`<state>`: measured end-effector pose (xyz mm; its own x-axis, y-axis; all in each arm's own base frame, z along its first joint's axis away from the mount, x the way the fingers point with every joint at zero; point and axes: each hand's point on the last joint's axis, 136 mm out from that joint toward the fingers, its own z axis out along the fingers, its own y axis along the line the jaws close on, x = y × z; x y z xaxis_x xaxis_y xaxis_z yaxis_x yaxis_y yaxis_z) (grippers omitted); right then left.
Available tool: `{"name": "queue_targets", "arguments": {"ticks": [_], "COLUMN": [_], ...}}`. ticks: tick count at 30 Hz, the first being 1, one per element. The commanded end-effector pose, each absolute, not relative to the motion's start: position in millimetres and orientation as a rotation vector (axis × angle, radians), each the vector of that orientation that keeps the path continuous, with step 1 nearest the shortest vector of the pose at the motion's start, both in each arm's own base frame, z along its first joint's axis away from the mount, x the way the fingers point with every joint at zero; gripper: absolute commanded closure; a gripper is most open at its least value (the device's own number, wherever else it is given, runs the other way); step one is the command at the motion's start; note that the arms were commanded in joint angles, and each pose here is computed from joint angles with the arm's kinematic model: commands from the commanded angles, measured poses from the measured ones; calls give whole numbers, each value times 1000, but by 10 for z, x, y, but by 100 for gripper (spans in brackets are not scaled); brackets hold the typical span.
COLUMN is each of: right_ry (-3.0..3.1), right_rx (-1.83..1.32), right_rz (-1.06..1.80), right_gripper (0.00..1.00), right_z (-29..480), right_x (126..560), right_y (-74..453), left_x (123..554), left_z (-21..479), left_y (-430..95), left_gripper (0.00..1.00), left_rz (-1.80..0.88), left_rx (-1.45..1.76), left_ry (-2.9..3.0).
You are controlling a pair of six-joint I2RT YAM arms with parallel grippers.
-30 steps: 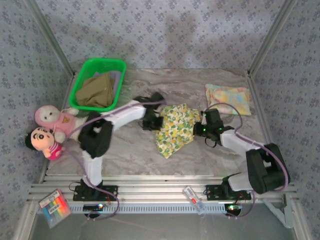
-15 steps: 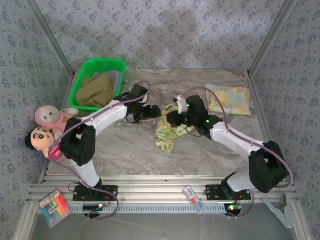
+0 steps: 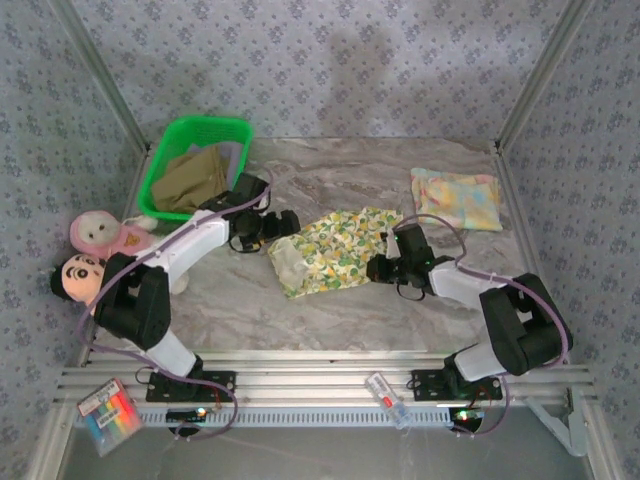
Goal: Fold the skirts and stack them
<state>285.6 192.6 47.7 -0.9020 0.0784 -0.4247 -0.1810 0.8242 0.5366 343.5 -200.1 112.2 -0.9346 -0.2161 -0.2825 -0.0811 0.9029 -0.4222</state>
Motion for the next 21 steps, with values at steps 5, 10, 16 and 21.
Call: {"name": "queue_targets", "arguments": {"ticks": [5,10,16,21], "right_ry": [2574,2585,2561,2558], "right_rx": [32,61,57,66], "right_rz": [776,770,758,748], "right_gripper": [100,100,100,100], "right_z": [411,356,417,419], "right_x": [2737,2692,2769,2807], "right_y": [1824,1787,1792,1784], "left_x": [3241,3196,3196,3133], "left_z": [852,806,655,668], "left_y": [-1769,-1769,-1695,-1827], "left_gripper": [1,2,22,21], "left_rz": [-402,-420,-507,-673], "left_rx": [-258,-235,-134,6], "left_ry": [2861,2869,2852,2790]}}
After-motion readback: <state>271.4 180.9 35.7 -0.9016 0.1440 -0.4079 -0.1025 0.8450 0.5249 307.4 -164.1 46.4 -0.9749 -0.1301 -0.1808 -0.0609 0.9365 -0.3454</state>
